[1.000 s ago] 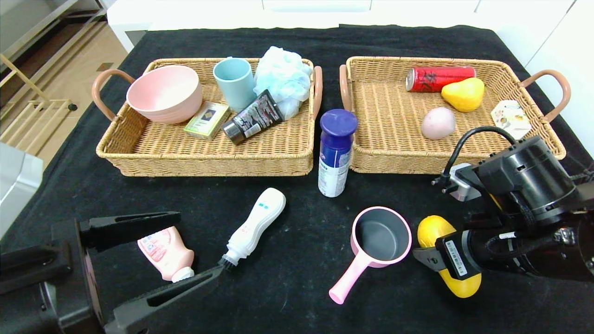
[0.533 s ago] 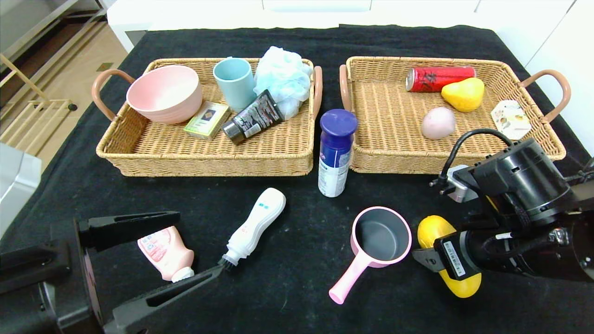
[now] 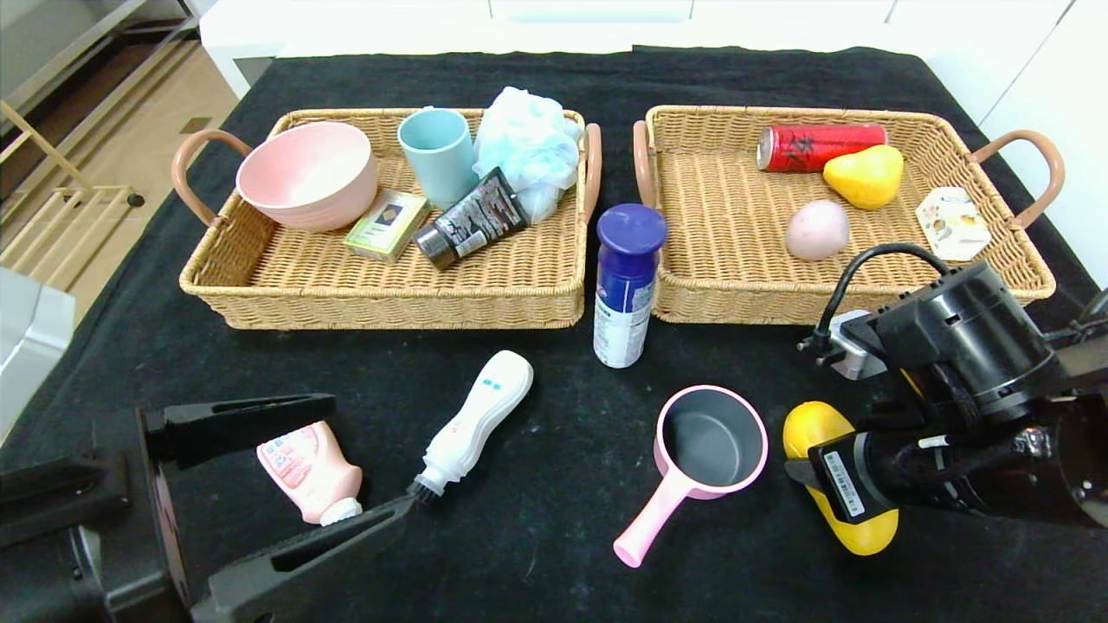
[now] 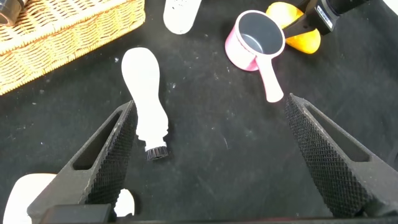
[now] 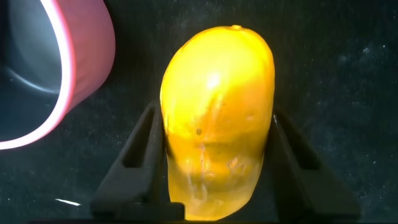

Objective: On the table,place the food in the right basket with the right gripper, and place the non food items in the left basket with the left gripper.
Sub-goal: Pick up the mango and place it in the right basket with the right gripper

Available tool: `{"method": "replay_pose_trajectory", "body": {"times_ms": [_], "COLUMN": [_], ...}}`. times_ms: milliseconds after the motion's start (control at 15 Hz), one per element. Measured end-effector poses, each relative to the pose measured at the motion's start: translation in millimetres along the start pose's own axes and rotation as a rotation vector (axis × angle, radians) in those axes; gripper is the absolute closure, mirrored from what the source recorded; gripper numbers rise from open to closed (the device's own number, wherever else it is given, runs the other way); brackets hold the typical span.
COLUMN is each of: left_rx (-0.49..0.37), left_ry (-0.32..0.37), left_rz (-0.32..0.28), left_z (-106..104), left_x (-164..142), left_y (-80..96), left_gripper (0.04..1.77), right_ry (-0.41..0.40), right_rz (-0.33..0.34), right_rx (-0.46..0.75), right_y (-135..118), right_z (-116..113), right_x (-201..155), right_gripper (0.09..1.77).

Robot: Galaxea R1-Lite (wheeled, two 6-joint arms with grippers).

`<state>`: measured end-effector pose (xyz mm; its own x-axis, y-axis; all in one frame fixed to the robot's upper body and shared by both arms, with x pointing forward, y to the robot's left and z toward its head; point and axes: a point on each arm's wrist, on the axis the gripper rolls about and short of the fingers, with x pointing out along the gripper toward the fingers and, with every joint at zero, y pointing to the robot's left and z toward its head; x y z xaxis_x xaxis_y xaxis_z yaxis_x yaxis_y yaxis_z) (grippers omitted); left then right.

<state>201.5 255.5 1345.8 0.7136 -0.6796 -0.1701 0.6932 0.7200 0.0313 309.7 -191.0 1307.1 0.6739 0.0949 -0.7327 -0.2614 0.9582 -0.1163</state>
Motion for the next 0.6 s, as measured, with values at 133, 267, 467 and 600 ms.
{"method": "replay_pose_trajectory", "body": {"times_ms": [133, 267, 467, 600], "left_rx": [0.002, 0.002, 0.002, 0.002], "left_ry": [-0.002, -0.003, -0.002, -0.003], "left_rz": [0.0, 0.0, 0.0, 0.0], "left_z": [0.3, 0.3, 0.2, 0.3], "left_x": [-0.3, -0.4, -0.4, -0.6], "left_y": [0.0, 0.0, -0.1, -0.1], "left_gripper": [0.09, 0.09, 0.09, 0.09], "right_ry": [0.003, 0.006, 0.007, 0.008], "right_rz": [-0.001, -0.001, -0.001, -0.001], "right_rx": [-0.002, -0.003, -0.003, 0.001], "right_y": [0.6, 0.8, 0.9, 1.0], "right_z": [-0.2, -0.4, -0.5, -0.5], "right_x": [1.3, 2.0, 2.3, 2.5], "right_gripper": [0.88, 0.89, 0.89, 0.89]}}
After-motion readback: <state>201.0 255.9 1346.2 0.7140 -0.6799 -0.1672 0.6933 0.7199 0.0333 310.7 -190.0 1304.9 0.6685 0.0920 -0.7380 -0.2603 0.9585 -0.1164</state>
